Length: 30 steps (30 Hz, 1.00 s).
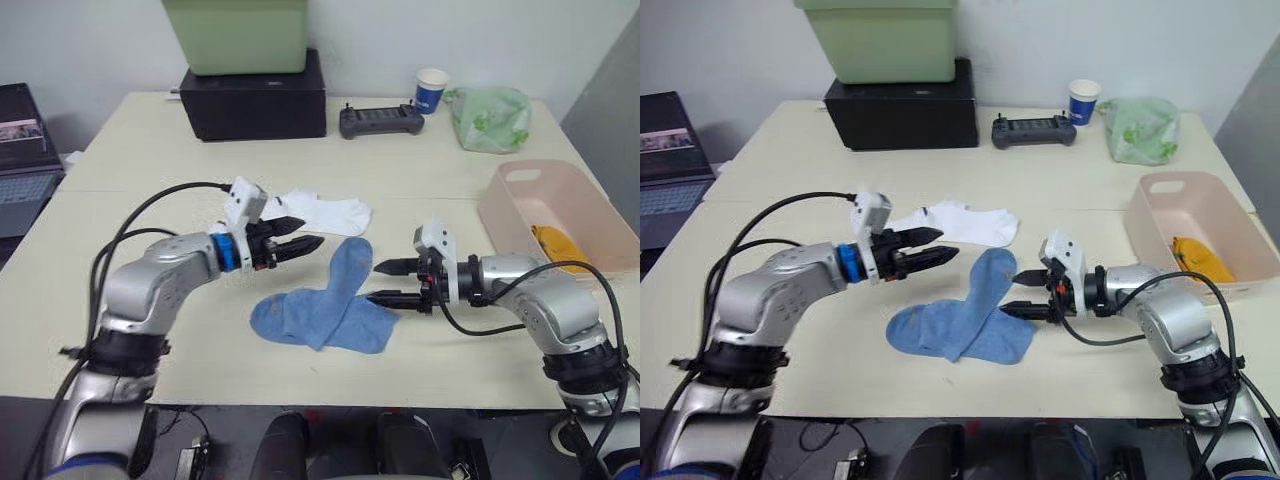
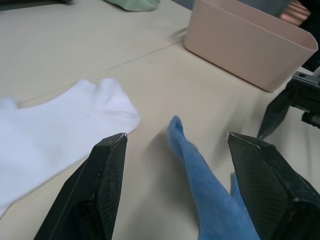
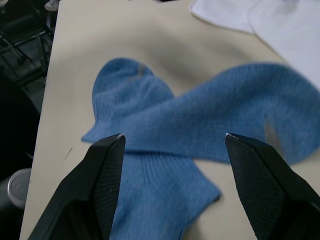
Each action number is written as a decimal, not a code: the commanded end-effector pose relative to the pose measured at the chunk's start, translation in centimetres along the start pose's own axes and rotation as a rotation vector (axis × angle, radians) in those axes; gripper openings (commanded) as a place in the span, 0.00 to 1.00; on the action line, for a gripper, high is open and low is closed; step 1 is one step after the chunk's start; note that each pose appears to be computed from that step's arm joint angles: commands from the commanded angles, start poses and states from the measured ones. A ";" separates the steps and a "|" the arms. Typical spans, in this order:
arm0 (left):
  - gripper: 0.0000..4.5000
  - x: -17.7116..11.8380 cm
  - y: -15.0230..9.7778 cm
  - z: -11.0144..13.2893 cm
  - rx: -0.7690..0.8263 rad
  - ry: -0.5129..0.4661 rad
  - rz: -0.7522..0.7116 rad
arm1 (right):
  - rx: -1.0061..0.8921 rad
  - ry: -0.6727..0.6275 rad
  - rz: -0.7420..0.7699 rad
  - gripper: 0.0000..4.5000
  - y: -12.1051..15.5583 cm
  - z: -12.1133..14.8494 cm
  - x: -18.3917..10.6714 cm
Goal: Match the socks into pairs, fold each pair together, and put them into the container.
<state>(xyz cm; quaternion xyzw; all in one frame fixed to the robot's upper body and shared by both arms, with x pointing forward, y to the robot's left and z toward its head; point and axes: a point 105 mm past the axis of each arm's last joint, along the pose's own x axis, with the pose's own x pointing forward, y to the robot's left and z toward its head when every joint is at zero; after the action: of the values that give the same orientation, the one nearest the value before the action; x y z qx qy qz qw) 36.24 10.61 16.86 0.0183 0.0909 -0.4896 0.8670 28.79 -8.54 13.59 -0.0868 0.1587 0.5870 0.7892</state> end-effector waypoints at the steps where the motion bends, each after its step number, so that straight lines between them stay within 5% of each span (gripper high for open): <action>1: 0.74 3.2 0.8 0.1 0.083 0.045 -0.034 | -0.054 -0.053 -0.016 0.75 0.8 1.6 0.3; 3: 0.74 5.1 0.5 -0.7 0.101 0.098 -0.074 | -0.041 -0.070 -0.051 0.75 0.7 1.7 0.3; 6: 0.61 6.1 0.3 -1.5 0.108 0.130 -0.112 | -0.032 -0.079 -0.069 0.76 1.0 1.7 0.3; 14: 0.04 5.3 0.5 -1.5 0.093 0.134 -0.136 | -0.011 -0.081 -0.095 0.76 1.0 1.3 0.2; 21: 0.02 2.3 1.5 -1.1 0.054 0.082 -0.031 | 0.041 -0.075 -0.056 0.76 1.6 0.3 1.2; 26: 0.02 -0.2 3.2 1.4 0.041 -0.124 0.175 | 0.094 -0.069 0.020 0.76 2.8 -0.3 2.8; 30: 0.02 -1.6 2.9 1.0 -0.013 -0.168 0.236 | 0.157 -0.047 0.066 0.76 3.2 -0.9 4.6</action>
<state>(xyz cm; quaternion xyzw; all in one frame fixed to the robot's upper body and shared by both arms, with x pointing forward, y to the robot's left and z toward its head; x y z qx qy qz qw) 38.48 13.53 16.91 -0.0100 0.0385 -0.3839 0.9225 26.90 -4.30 11.00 -0.0078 0.1889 0.5905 0.7846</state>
